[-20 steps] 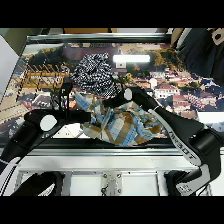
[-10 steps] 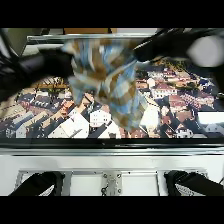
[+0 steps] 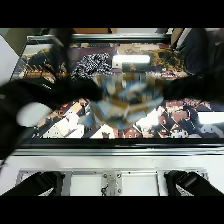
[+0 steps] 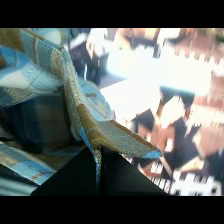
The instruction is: Fold the clothes and pants, and hang the long-sleeved shirts on hangers.
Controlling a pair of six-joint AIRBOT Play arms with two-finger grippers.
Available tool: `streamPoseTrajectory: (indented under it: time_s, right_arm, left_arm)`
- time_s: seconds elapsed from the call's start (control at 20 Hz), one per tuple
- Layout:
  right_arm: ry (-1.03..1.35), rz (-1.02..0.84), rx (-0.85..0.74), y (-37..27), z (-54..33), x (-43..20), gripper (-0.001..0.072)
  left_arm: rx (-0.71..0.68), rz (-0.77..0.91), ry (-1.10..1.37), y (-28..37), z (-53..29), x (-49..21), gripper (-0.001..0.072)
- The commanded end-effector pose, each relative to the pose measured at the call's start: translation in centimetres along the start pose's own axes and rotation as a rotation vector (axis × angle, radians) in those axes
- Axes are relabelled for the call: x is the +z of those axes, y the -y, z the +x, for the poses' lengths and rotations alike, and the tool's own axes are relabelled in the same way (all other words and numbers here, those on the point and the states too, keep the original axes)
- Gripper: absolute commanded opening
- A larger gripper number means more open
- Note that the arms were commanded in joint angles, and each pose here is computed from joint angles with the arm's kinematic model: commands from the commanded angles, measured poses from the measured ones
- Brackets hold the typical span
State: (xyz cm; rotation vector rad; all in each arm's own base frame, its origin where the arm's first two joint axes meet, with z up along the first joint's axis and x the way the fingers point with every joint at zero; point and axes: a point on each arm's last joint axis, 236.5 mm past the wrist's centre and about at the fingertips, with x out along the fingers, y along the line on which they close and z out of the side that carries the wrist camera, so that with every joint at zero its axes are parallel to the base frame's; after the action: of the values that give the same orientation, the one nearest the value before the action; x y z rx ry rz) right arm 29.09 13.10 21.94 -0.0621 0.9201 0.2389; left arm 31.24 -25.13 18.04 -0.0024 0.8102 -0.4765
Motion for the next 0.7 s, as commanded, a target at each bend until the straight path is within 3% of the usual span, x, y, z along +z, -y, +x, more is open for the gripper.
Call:
streamPoseTrajectory:
  time_s: [0.0,0.3,0.35,0.4,0.45,0.65]
  right_arm:
    - [-0.147,0.057,-0.002,-1.3,4.2,-7.4,0.0012]
    - [-0.207,0.049,0.013,-3.2,4.9,-10.0,0.0012]
    - [-0.216,0.048,0.008,-3.1,4.9,-10.2,0.0013]
    - [-0.224,0.048,0.006,-3.0,4.8,-10.4,0.0013]
    - [-0.232,0.048,0.008,-3.1,4.8,-10.6,0.0014]
    - [-0.236,0.049,0.011,-3.2,4.8,-10.7,0.0015]
  left_arm:
    - [0.044,-0.016,-0.248,0.1,4.6,-10.6,0.0013]
    - [0.019,0.041,-0.322,2.3,4.8,-14.3,0.0015]
    - [-0.002,0.029,-0.323,2.9,4.6,-14.4,0.0221]
    - [-0.028,0.011,-0.314,3.5,4.3,-14.1,0.0558]
    - [-0.058,-0.015,-0.287,3.9,3.7,-13.3,0.0642]
    - [-0.043,-0.106,-0.107,0.1,0.0,-6.9,0.0642]
